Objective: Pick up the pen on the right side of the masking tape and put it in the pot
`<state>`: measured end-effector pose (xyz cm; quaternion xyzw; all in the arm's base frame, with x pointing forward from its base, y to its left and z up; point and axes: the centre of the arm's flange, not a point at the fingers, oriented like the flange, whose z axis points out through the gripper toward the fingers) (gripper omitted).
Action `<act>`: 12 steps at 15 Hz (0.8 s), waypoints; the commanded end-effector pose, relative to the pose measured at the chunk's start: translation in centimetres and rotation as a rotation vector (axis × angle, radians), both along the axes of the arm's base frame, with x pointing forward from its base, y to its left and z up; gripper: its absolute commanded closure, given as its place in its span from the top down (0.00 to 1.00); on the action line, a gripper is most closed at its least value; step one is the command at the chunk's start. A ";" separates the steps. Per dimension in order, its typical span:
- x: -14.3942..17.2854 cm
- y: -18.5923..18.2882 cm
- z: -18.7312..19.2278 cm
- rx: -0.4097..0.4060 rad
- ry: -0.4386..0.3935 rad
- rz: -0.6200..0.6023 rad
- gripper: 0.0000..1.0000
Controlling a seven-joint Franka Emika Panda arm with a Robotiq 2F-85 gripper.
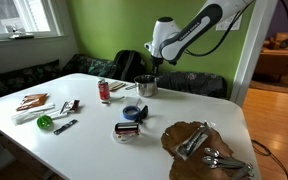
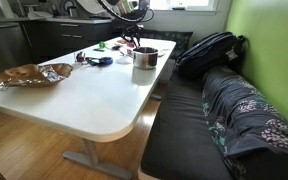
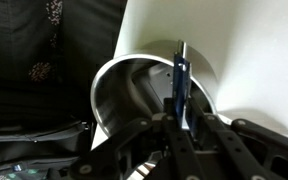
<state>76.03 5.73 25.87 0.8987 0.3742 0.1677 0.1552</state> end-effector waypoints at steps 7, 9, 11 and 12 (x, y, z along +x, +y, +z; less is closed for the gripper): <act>2.1 3.2 -1.7 0.003 0.009 -0.025 0.04; 2.3 3.5 -2.0 0.010 0.005 -0.033 0.04; 2.4 3.6 -2.3 0.016 0.005 -0.044 0.04; 2.4 3.7 -2.4 0.017 0.006 -0.047 0.04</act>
